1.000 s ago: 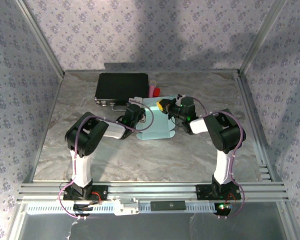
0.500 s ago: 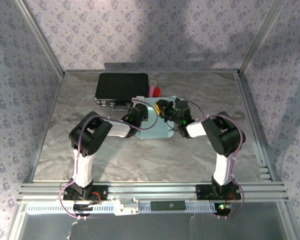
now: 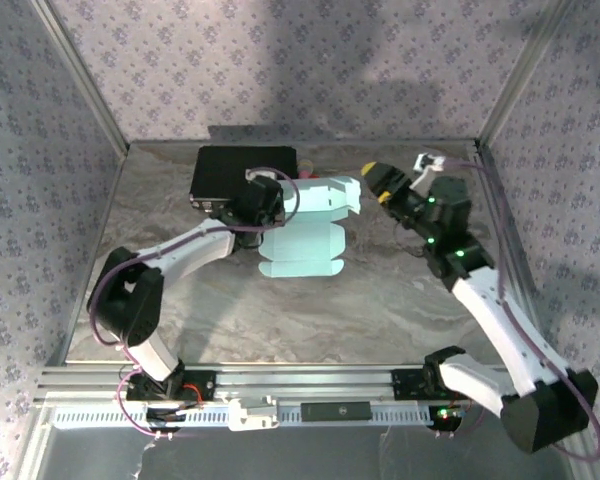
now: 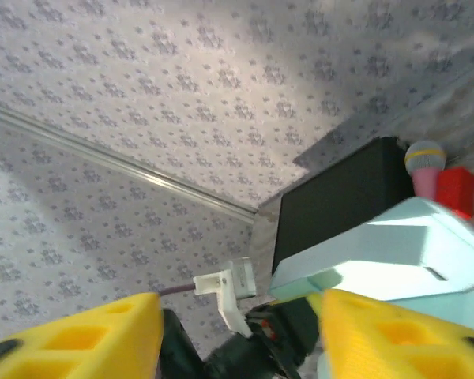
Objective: Fold the paper box
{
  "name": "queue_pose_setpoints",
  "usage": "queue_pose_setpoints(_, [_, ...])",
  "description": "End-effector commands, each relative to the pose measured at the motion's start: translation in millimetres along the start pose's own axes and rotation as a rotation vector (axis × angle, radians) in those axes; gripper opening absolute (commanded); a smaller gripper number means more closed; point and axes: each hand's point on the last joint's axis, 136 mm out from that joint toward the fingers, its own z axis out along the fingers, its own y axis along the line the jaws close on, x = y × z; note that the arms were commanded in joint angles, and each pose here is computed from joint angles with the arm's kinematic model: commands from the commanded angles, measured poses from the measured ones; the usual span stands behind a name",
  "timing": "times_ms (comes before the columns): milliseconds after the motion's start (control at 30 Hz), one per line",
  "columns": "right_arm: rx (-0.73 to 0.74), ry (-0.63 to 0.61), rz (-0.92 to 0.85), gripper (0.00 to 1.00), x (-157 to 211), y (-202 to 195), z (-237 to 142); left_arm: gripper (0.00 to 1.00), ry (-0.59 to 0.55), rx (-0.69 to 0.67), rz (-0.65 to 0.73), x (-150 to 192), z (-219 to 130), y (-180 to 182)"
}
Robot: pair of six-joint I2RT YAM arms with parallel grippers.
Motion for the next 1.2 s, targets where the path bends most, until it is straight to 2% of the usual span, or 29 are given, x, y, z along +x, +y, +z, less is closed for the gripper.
queue_pose_setpoints(0, [0.201,0.208,-0.070,0.44,33,-53,-16,0.00,0.270,-0.014,0.019,36,-29,14])
queue_pose_setpoints(33, [0.204,0.234,-0.067,0.40,35,-53,-18,0.00,0.305,-0.017,0.032,40,-35,15])
queue_pose_setpoints(133, [0.193,0.292,-0.037,0.40,47,-42,-14,0.00,0.372,-0.054,0.053,52,-48,24])
queue_pose_setpoints(267, [0.304,0.319,0.002,0.46,64,-46,-1,0.00,0.379,-0.105,0.058,58,-57,29])
queue_pose_setpoints(467, [0.412,0.370,0.076,0.49,96,-66,36,0.00,0.335,-0.144,0.100,54,-65,19])
queue_pose_setpoints(633, [0.416,0.373,0.118,0.49,103,-65,66,0.00,0.311,-0.150,0.099,52,-70,15])
queue_pose_setpoints(1167, [0.443,0.434,0.185,0.45,133,-85,93,0.00,0.269,-0.133,0.100,47,-78,5])
